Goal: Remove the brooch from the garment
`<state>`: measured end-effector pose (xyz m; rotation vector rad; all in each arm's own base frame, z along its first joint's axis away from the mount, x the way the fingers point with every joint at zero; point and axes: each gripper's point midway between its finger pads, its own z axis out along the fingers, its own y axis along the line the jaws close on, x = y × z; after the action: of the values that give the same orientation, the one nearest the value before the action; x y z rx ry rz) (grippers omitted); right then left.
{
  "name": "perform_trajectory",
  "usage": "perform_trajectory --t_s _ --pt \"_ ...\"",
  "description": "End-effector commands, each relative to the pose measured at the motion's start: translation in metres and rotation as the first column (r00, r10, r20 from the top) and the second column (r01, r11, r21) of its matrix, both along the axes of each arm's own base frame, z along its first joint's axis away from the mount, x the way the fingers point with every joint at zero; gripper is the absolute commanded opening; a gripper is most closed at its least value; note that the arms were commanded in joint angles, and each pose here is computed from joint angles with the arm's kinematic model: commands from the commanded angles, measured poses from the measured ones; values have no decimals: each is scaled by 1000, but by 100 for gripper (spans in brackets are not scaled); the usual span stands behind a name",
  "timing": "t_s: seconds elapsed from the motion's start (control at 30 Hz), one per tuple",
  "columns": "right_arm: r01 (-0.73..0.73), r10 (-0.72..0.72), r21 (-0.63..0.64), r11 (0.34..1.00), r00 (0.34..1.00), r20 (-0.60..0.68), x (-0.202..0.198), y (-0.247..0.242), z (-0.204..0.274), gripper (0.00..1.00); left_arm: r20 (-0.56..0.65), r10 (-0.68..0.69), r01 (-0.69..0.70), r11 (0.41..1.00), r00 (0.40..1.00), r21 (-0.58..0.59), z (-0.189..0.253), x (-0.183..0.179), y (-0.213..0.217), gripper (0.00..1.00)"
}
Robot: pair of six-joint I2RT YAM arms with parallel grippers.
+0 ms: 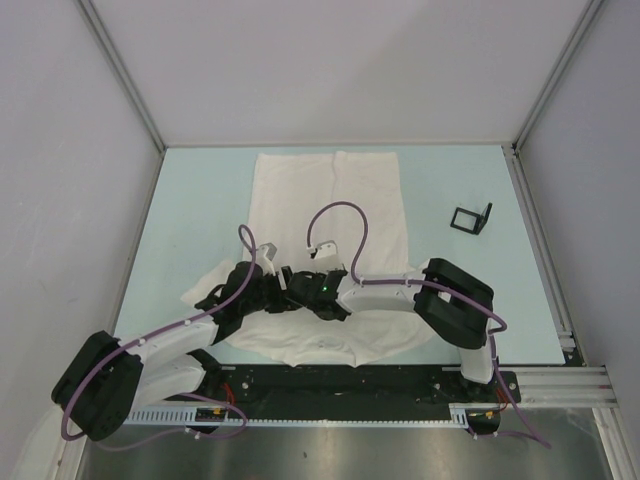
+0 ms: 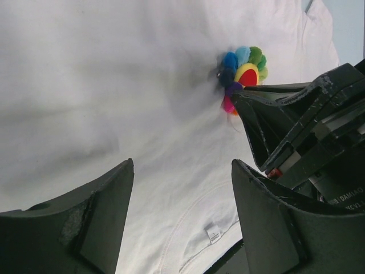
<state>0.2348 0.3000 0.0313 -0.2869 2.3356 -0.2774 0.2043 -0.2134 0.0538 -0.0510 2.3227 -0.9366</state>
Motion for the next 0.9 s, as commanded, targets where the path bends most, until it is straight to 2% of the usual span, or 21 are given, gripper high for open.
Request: perform_trajectory --t_s 0.0,0.07,0.13,0.3,0.5,0.6,0.77,0.8,0.87 --pt "7 -7 0 1000 999 49 3 4 3 13 31 3 -2 999 1000 -45 14 8 -7 74" --pt "-8 7 19 1000 999 52 2 8 7 4 31 -4 5 999 1000 -52 15 7 -8 74" --pt "-20 15 75 997 998 67 4 16 14 0 38 -17 19 998 999 -65 17 7 -11 74" --pt "-59 48 162 985 996 72 0 18 20 0 32 -94 98 988 995 -123 23 3 -27 73" --pt "-110 96 346 932 994 57 2 25 31 0 7 -128 128 978 992 -164 26 4 -39 71" --pt "-143 125 427 893 990 71 1 29 41 0 10 -137 137 975 990 -174 29 4 -42 70" --pt "-166 160 621 766 985 67 2 31 53 0 8 -161 159 971 987 -181 32 5 -48 70" --pt "-191 168 672 715 981 99 4 35 66 0 1 -166 163 971 986 -177 30 6 -49 70" --pt "-178 176 702 689 981 76 0 24 58 0 -4 -178 174 967 984 -184 31 5 -52 69"
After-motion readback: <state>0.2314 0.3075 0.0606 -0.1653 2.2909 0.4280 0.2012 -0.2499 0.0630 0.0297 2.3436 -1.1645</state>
